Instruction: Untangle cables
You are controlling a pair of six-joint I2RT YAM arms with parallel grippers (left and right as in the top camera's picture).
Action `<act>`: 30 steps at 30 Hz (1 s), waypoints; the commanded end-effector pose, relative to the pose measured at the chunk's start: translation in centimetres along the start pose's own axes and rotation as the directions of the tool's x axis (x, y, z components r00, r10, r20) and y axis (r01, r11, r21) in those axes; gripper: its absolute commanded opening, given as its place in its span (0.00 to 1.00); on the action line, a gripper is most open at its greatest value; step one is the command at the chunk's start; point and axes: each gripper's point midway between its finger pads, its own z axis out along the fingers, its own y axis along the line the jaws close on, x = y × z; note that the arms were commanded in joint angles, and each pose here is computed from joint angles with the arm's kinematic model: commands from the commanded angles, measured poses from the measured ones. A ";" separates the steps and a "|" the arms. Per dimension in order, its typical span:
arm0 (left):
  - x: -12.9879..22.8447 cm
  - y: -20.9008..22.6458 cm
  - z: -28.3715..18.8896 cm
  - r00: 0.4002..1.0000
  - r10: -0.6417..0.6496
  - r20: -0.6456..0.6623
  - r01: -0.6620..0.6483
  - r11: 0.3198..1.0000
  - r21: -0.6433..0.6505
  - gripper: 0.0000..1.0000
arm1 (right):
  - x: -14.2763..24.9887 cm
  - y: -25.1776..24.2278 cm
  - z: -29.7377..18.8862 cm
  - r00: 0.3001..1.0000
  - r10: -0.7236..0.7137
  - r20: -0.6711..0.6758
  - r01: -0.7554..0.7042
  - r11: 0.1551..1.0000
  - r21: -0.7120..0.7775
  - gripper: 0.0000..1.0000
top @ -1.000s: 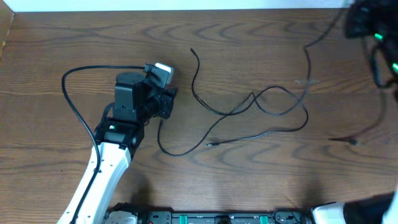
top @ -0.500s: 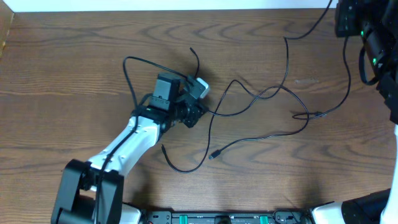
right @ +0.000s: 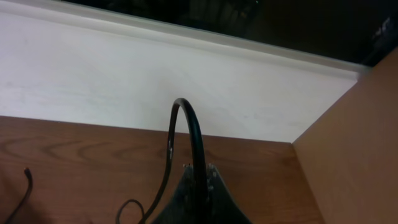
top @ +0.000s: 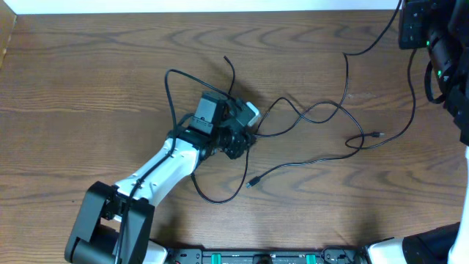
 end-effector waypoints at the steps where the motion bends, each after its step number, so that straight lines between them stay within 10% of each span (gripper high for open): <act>1: -0.1 -1.9 0.6 0.999 0.043 -0.017 -0.042 0.998 0.048 0.59 | -0.2 -1.0 -0.4 1.000 0.012 0.010 -0.013 0.999 0.030 0.01; 17: -1.2 -3.0 1.0 0.996 0.092 0.020 -0.093 0.994 0.053 0.72 | 2.9 -7.4 4.0 0.989 0.096 -0.114 -0.057 0.950 0.307 0.01; 30: -1.2 -3.0 1.0 0.996 0.091 0.020 -0.092 0.994 0.053 0.73 | 7.5 -24.5 5.8 0.952 0.292 -0.090 -0.144 0.690 0.709 0.01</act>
